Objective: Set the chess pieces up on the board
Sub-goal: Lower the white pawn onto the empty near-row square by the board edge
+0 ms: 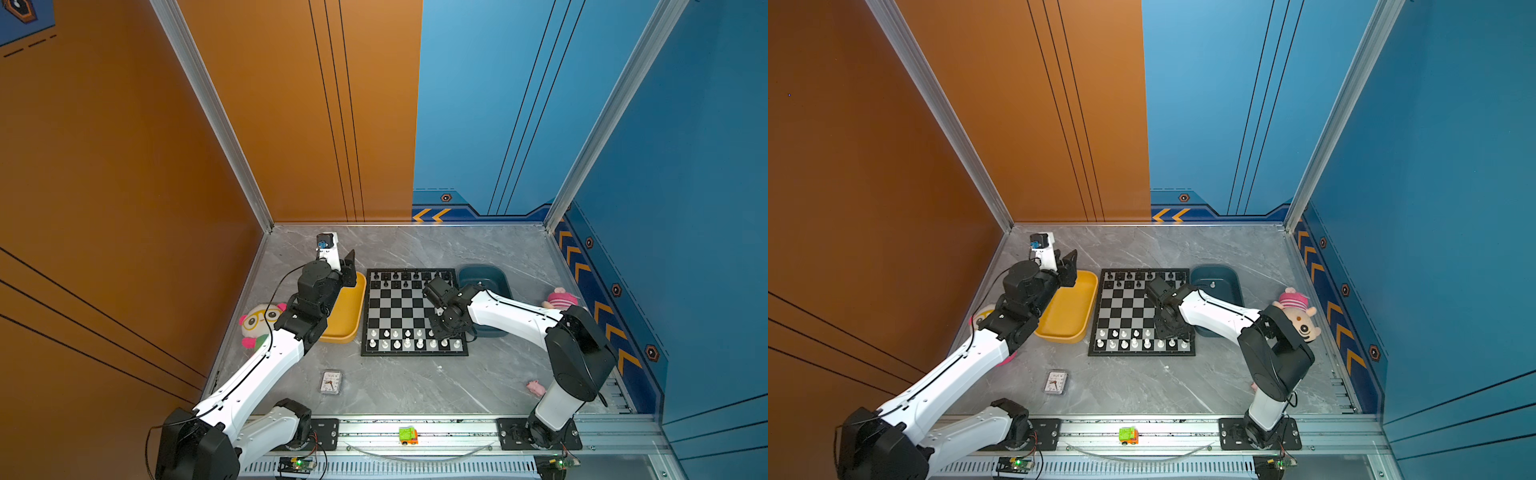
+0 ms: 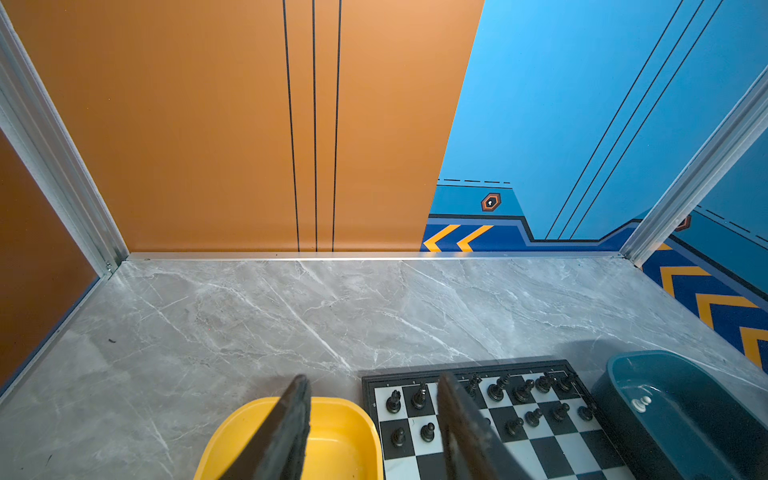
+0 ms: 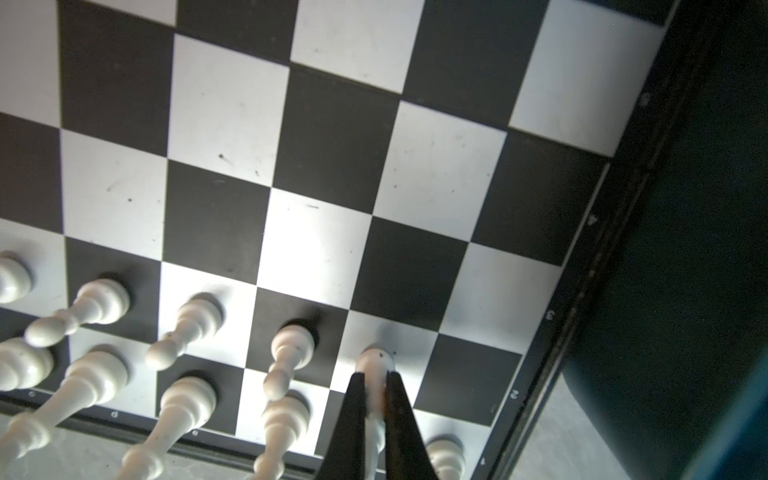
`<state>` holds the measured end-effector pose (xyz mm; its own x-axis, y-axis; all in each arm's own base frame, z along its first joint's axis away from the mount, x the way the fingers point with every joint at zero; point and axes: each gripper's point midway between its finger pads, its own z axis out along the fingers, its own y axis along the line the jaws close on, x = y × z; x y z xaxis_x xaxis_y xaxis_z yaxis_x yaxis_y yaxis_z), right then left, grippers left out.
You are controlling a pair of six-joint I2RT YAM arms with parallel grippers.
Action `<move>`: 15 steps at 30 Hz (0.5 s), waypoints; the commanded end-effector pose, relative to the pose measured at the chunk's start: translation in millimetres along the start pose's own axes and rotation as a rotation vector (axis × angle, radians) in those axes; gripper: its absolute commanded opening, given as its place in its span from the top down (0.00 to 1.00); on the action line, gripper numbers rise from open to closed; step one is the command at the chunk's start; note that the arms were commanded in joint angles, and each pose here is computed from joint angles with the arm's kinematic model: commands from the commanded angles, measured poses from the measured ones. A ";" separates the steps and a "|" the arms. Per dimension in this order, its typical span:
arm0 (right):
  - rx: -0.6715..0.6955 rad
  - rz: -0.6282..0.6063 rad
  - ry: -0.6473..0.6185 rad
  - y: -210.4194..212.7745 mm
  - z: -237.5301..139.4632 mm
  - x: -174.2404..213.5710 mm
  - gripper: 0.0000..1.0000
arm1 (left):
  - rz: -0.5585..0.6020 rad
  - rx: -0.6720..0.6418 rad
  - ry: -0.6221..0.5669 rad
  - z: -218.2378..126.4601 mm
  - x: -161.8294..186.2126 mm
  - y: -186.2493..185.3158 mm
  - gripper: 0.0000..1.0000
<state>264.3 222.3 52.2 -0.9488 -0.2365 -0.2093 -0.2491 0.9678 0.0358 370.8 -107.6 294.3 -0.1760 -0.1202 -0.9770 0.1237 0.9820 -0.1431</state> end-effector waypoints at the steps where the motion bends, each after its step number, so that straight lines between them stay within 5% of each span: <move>1: 0.009 0.026 0.016 -4.0 6.1 5.1 0.93 | -0.005 0.002 0.006 1.1 3.3 2.2 0.49; 15: 0.004 0.026 0.022 -2.4 7.8 6.2 0.89 | -0.002 0.001 0.008 1.5 4.3 2.5 0.49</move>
<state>264.6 222.5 52.2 -0.9494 -0.2329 -0.2105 -0.2459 0.9686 0.0372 371.1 -107.7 293.8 -0.1771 -0.1198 -0.9769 0.1235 0.9820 -0.1428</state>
